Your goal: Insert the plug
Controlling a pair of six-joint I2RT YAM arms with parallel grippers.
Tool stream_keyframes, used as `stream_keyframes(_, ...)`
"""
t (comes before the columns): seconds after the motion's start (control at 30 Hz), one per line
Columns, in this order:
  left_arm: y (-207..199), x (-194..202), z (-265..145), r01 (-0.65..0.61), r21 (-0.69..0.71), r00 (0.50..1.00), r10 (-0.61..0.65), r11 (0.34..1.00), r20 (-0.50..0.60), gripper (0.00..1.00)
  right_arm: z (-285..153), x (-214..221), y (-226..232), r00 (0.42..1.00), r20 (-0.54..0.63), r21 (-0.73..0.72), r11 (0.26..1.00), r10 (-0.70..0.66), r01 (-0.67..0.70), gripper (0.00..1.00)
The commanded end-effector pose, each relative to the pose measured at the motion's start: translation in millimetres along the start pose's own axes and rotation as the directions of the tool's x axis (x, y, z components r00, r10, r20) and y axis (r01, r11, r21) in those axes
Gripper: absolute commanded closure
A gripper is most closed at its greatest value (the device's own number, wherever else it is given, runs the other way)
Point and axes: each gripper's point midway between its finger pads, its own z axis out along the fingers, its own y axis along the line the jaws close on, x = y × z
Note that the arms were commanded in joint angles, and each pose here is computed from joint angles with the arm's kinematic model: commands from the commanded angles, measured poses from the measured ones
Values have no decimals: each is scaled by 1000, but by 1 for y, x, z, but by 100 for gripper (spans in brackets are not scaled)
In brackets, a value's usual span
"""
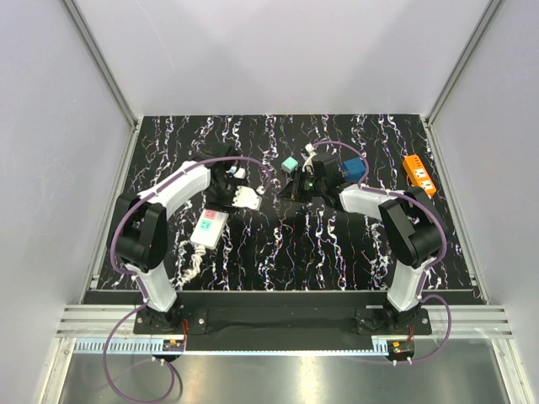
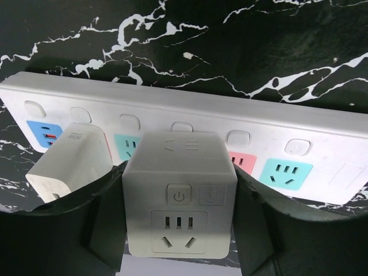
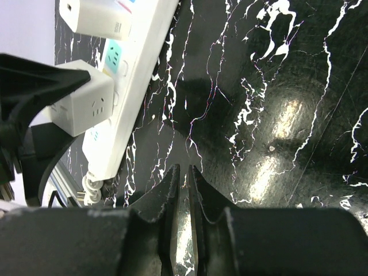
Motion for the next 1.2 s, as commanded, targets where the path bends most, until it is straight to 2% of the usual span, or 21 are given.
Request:
stream_keyframes(0.0,-14,7,35,58,89,994,-65,994,82,100,-3,-11,7,999,33,-23,999,-29,30,83)
stream_keyframes(0.13,-16,19,34,113,92,984,-124,989,129,100,-3,-11,6,999,33,-23,999,-30,31,83)
stream_keyframes(0.37,-5,34,18,198,56,938,-206,978,279,100,0,-10,3,999,26,-21,1000,-19,19,82)
stream_keyframes(0.6,13,53,16,243,48,910,-245,969,335,100,3,-7,0,1000,18,-14,1000,-15,15,82)
stream_keyframes(0.67,20,54,14,270,44,878,-264,962,400,100,4,-8,-1,1000,17,-13,1000,-14,14,83)
stream_keyframes(0.8,19,61,15,283,49,862,-277,958,425,100,7,-6,-2,1000,8,-14,1000,-8,8,82)
stream_keyframes(0.97,22,73,7,329,28,805,-295,944,515,100,10,-4,-3,1000,0,-17,1000,2,-2,83)
stream_keyframes(1.17,23,82,9,344,20,800,-303,939,518,100,12,-3,-4,1000,-4,-20,1000,5,-5,83)
